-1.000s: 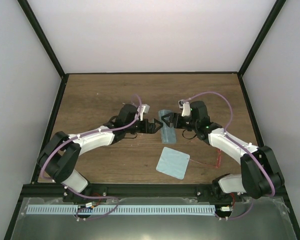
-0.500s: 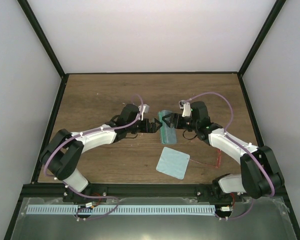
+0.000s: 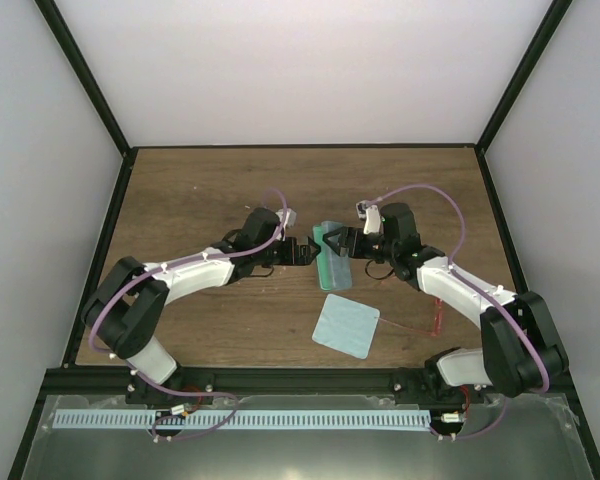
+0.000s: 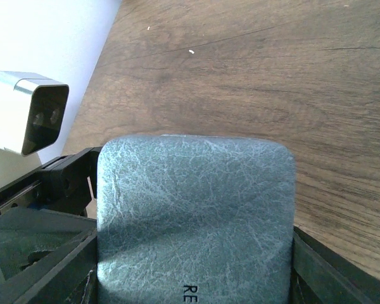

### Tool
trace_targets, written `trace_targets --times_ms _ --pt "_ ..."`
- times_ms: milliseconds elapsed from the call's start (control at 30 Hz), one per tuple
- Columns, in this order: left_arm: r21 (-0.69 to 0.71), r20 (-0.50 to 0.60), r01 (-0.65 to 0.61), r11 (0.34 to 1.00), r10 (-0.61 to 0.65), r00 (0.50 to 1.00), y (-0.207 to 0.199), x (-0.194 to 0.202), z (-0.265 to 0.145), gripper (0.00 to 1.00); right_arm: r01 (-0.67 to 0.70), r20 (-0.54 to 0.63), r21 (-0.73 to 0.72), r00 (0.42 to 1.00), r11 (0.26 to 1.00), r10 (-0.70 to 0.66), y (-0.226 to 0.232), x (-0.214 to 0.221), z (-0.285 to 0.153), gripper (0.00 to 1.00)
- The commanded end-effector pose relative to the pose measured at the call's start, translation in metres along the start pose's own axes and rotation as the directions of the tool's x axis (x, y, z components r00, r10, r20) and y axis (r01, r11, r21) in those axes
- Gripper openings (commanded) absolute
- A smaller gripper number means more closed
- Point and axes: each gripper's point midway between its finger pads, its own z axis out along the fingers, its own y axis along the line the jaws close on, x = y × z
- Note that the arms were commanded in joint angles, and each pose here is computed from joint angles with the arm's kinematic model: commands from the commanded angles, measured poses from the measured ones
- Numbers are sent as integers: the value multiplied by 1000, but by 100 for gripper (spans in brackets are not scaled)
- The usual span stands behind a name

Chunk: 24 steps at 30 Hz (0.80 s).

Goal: Organize the sunglasses
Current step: Open the sunglasses case.

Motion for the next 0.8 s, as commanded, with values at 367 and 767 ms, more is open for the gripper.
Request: trace_targets --times_ms 367,767 --pt "-174 39 13 985 -6 999 36 -8 -3 100 47 12 -115 999 992 -46 25 -11 -1 63" --pt "-224 105 5 975 19 994 38 -22 -22 100 -44 -149 -142 989 989 23 8 15 31 64"
